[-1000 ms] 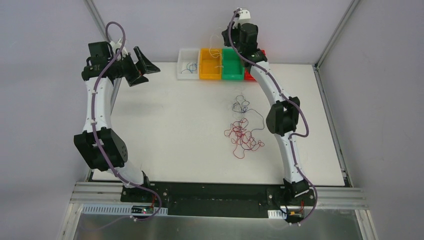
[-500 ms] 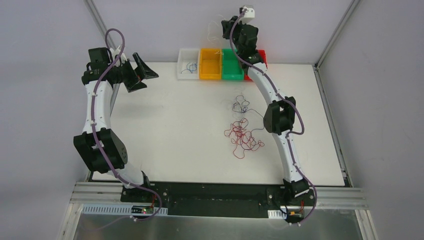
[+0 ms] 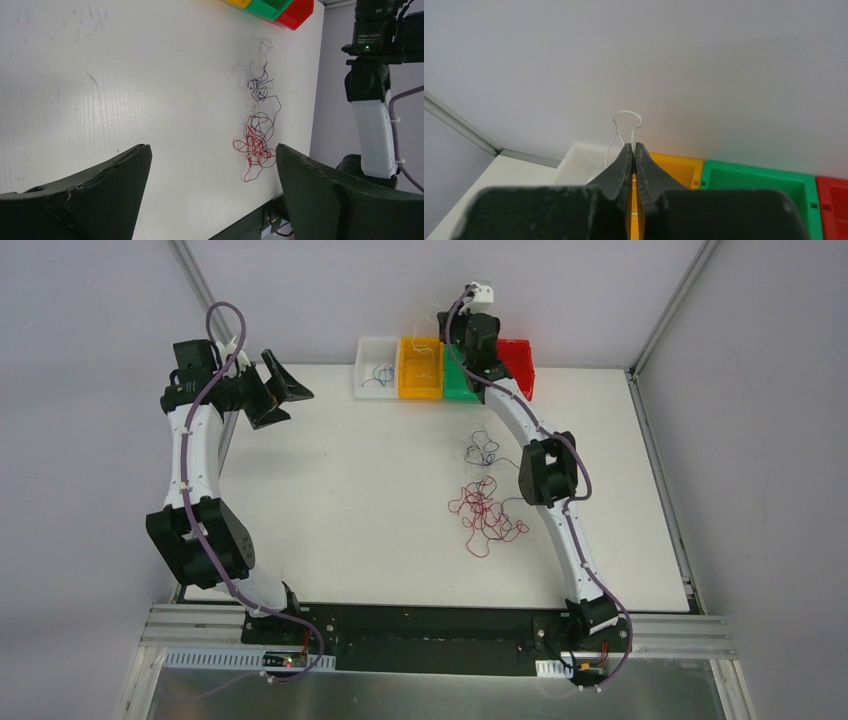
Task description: Untangle the cables
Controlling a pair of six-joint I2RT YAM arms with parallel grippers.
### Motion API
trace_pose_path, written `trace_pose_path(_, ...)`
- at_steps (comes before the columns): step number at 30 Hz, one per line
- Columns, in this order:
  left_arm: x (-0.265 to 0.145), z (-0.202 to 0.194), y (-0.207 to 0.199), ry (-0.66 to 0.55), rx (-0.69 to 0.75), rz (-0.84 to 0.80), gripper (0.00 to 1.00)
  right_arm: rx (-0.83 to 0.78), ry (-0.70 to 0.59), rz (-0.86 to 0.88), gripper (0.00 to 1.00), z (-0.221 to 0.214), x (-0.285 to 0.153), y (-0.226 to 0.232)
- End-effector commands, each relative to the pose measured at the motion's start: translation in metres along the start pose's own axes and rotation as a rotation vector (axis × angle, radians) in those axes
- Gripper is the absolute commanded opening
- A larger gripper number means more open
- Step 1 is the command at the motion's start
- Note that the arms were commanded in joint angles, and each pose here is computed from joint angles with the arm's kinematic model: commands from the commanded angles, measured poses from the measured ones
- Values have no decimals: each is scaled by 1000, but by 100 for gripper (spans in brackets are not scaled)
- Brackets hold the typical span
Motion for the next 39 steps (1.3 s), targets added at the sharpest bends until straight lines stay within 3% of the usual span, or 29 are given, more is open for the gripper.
trace_pose_path(1, -13, -3, -6, -20, 38, 16, 99, -19, -66, -21, 11, 10, 0, 1)
trace_pose_path(6, -14, 0, -6, -20, 60, 24, 99, -22, -63, 13, 49, 35, -13, 15)
trace_pose_path(11, -9, 5, -8, -7, 58, -9, 99, -61, -23, 40, 64, 66, -47, 26)
trace_pose_path(15, 1, 4, -13, 19, 112, -39, 99, -54, 128, 80, 67, 91, -94, 23)
trace_pose_path(20, 19, -8, -30, 74, 239, -86, 99, -37, 583, 51, 69, 76, -160, -16)
trace_pose_path(24, 36, -17, -45, 123, 336, -144, 99, -64, 840, 1, 66, 58, -190, -42)
trace_pose_path(28, 53, -20, -60, 156, 408, -191, 99, -89, 962, -51, 64, 40, -198, -63)
trace_pose_path(34, 68, -24, -63, 196, 393, -226, 99, -111, 1114, -68, 61, 14, -208, -85)
trace_pose_path(39, 90, -64, -74, 324, 427, -303, 99, -24, 1244, 21, 63, 21, -253, -74)
Point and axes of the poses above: each gripper's point midway between its finger pads, its own x axis out along the fingers, its own y axis along the line the jaws close on, z = x × y, the point moved 9 cm from there along -x, back along the fingers, and after that the axes turned 7 degrees about x, right-handed, at the moved point
